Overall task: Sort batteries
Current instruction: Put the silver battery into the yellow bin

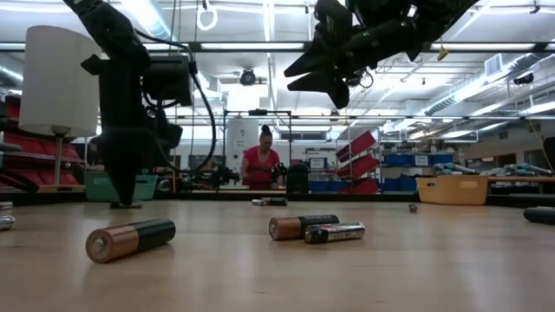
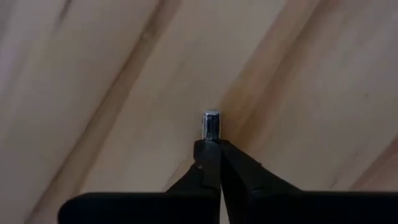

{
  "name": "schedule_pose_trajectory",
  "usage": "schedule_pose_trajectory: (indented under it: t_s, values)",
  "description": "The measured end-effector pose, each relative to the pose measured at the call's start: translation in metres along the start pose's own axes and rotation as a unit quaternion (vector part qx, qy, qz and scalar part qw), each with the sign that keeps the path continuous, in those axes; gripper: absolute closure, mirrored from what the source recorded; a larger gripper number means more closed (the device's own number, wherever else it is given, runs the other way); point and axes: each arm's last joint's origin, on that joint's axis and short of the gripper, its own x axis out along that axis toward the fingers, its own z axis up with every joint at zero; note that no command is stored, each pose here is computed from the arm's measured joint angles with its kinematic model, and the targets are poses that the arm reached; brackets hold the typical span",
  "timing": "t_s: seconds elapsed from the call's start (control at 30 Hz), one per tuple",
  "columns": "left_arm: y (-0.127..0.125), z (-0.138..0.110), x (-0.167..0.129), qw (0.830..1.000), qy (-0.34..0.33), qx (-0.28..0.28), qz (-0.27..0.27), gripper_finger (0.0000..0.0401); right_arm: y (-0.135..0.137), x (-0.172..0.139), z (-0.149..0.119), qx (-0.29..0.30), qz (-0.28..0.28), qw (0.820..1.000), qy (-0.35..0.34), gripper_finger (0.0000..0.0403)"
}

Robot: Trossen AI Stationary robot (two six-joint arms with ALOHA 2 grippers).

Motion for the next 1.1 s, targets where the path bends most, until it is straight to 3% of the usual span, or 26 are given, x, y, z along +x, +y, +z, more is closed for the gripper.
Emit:
schedule_pose_trajectory:
  t_s: [0.47,0.63,0.8,0.93,1.1]
  values:
    - [-0.004,0.013,-0.017,0.999,-0.039,0.0,-0.02,0.0397,0.0,0.0,0.0,-0.001,0.0,1.0,-0.001,0.0251]
    - [-0.007,0.012,-0.03,0.995,-0.046,-0.03,-0.078,0.0382,0.0,0.0,0.0,0.0,-0.001,1.0,0.002,0.0251]
    - [-0.035,0.01,-0.046,0.987,-0.059,-0.02,-0.15,0.0317,-0.001,0.0,0.0,0.0,-0.001,1.0,0.004,0.0251]
    - [-0.06,0.005,-0.042,0.986,-0.071,-0.005,-0.15,0.0248,-0.003,-0.001,0.0,-0.005,-0.004,1.0,0.002,0.0251]
    - [-0.074,0.002,-0.028,0.991,-0.066,-0.008,-0.117,0.0183,-0.009,-0.002,0.003,-0.002,-0.012,1.0,-0.005,0.0251]
